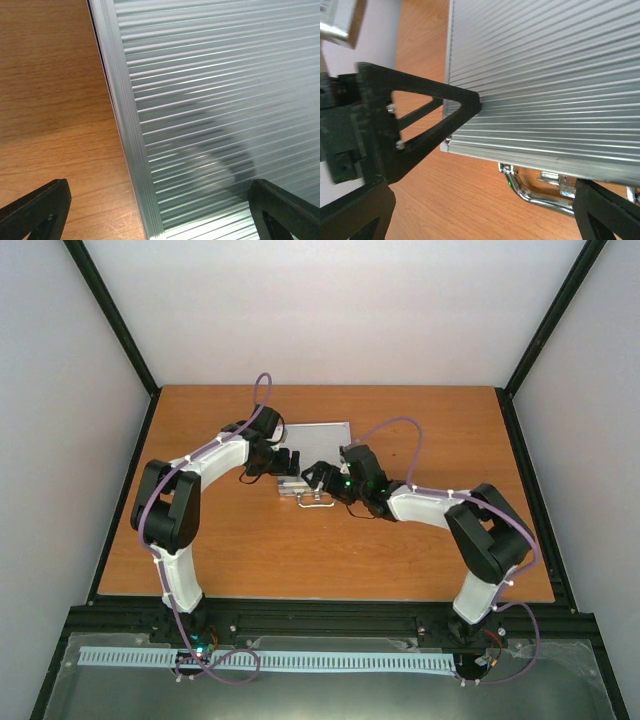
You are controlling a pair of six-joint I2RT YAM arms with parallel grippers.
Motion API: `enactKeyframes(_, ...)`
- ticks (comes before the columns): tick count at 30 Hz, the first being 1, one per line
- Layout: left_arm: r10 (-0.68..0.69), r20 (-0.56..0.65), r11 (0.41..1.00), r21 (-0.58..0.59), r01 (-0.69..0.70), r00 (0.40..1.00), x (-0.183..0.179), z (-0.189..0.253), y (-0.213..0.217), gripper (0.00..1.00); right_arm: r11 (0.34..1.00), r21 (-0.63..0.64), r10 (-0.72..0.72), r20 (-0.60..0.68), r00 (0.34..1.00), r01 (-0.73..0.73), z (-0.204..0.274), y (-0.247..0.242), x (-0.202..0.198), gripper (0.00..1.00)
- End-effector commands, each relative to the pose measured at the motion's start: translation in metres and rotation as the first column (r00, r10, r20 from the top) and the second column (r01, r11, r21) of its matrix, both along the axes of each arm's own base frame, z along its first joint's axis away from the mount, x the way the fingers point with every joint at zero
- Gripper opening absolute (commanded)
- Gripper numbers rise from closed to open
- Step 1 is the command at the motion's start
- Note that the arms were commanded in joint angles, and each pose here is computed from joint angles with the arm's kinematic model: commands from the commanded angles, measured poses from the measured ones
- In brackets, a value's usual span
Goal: Pack up texas hold em set
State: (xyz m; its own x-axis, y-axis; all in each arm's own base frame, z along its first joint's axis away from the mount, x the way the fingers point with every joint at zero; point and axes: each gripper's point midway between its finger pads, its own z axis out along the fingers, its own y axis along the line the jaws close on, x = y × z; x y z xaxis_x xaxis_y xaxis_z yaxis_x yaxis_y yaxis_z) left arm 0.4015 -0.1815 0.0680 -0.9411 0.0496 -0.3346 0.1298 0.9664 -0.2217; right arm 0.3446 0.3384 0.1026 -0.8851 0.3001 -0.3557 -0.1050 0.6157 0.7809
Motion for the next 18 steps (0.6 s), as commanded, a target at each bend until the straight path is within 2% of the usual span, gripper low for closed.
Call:
enactKeyframes(1, -0.01, -0.098, 0.998, 0.063, 0.016, 0.995, -0.025, -0.024, 0.008, 1.0, 0.997, -0.073, 0.016, 0.16, 0.987, -0.004, 0.044, -0.006, -0.002, 0.96)
enactKeyframes(3, -0.01, -0.096, 0.998, 0.064, 0.016, 0.995, -0.025, -0.023, 0.008, 1.0, 0.989, -0.142, 0.056, 0.169, 0.984, -0.032, 0.043, -0.006, -0.015, 0.88)
enactKeyframes(4, -0.01, -0.095, 0.998, 0.063, 0.016, 0.995, -0.025, -0.023, 0.008, 1.0, 0.984, -0.175, 0.069, 0.169, 0.983, -0.039, 0.041, -0.007, -0.019, 0.8)
enactKeyframes(5, -0.011, -0.094, 0.998, 0.063, 0.017, 0.996, -0.024, -0.022, 0.007, 1.0, 0.977, -0.207, 0.087, 0.168, 0.982, -0.052, 0.038, -0.006, -0.023, 0.6)
enactKeyframes(6, -0.011, -0.094, 0.998, 0.063, 0.017, 0.996, -0.024, -0.022, 0.007, 1.0, 0.969, -0.238, 0.1, 0.161, 0.982, -0.06, 0.034, -0.006, -0.026, 0.31)
enactKeyframes(7, -0.011, -0.092, 0.998, 0.062, 0.017, 0.996, -0.024, -0.022, 0.007, 1.0, 0.96, -0.272, 0.104, 0.15, 0.983, -0.06, 0.029, -0.007, -0.027, 0.08)
enactKeyframes(8, -0.01, -0.095, 0.998, 0.064, 0.016, 0.995, -0.024, -0.023, 0.007, 1.0, 0.951, -0.299, 0.119, 0.138, 0.983, -0.073, 0.023, -0.007, -0.03, 0.03)
enactKeyframes(9, -0.012, -0.097, 0.998, 0.065, 0.018, 0.995, -0.025, -0.023, 0.007, 1.0, 0.943, -0.32, 0.137, 0.13, 0.982, -0.089, 0.018, -0.006, -0.031, 0.03)
enactKeyframes(13, -0.01, -0.096, 0.997, 0.071, 0.017, 0.995, -0.024, -0.024, 0.008, 1.0, 0.923, -0.364, 0.171, 0.093, 0.981, -0.126, -0.003, -0.001, -0.034, 0.03)
enactKeyframes(18, -0.011, -0.095, 0.997, 0.071, 0.017, 0.995, -0.024, -0.022, 0.008, 1.0, 0.912, -0.392, 0.146, 0.039, 0.988, -0.12, -0.026, -0.003, -0.031, 0.03)
